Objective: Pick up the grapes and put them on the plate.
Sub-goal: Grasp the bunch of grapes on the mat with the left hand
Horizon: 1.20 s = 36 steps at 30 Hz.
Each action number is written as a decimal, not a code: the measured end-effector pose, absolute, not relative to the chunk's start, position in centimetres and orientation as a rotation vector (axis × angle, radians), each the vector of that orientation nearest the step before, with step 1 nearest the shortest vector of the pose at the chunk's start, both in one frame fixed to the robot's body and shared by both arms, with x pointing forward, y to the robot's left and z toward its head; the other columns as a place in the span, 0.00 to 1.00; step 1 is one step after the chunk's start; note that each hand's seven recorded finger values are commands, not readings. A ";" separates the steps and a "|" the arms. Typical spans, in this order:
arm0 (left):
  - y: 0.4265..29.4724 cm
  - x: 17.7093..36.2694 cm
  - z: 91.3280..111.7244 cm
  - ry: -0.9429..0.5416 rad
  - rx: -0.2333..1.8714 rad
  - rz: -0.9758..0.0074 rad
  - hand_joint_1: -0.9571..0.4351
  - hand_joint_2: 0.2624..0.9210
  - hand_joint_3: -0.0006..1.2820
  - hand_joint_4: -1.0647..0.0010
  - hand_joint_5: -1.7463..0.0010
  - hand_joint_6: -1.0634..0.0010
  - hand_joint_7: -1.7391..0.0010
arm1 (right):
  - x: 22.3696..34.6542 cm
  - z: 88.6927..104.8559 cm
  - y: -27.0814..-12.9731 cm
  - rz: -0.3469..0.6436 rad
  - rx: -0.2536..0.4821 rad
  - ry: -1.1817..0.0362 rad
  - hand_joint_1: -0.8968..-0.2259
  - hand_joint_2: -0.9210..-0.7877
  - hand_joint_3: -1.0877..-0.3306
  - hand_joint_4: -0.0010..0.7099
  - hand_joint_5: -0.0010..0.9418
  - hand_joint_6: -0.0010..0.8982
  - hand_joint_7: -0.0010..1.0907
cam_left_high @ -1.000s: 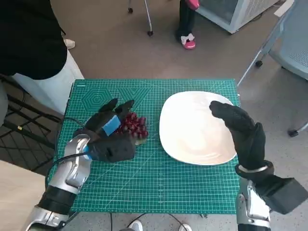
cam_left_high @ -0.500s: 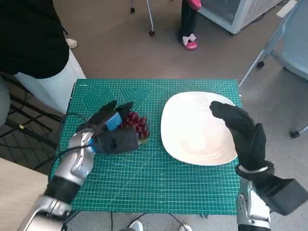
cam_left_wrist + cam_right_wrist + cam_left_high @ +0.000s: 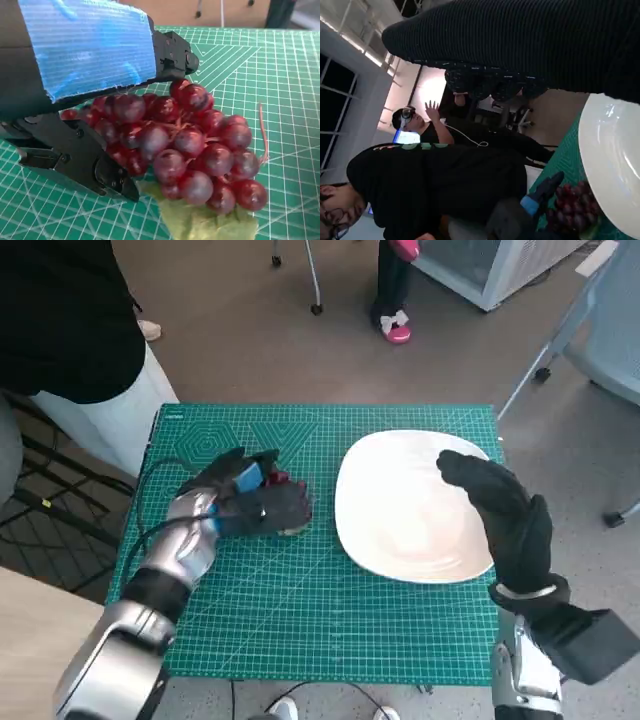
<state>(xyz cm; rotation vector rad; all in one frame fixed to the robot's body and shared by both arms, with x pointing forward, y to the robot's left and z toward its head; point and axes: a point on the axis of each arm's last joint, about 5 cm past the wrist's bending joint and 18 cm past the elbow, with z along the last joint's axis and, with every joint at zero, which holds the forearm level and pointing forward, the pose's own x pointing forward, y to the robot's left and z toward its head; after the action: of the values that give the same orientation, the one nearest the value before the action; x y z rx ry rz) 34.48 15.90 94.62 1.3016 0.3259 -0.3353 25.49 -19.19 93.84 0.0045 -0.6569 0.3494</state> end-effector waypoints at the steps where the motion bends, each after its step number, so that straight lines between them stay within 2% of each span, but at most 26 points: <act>1: 15.8 34.5 94.6 0.330 1.307 -0.340 0.71 0.74 0.00 1.00 1.00 0.81 1.00 | 25.5 93.8 -19.2 0.349 0.005 -0.657 0.42 0.00 0.27 0.52 0.00 0.00 0.40; 31: 15.5 34.8 94.5 0.334 1.327 -0.382 0.72 0.77 0.01 1.00 1.00 0.77 0.99 | 25.4 93.9 -19.4 0.333 0.003 -0.668 0.41 0.00 0.27 0.52 0.00 0.01 0.41; 34: 15.5 34.8 94.5 0.333 1.324 -0.383 0.74 0.78 0.01 0.98 1.00 0.74 0.99 | 25.4 93.9 -19.4 0.331 0.003 -0.668 0.41 0.00 0.27 0.52 0.00 0.01 0.41; 36: 15.5 34.8 94.5 0.330 1.324 -0.384 0.76 0.80 0.02 0.93 0.99 0.70 0.98 | 25.4 93.9 -19.4 0.329 0.003 -0.667 0.41 0.00 0.27 0.52 0.00 0.01 0.41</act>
<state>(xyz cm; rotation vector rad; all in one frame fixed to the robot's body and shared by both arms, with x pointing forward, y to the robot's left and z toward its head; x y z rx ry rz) 34.84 15.52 94.50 1.3241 0.3301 -0.3837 25.40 -19.39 93.88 0.0031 -0.6675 0.3292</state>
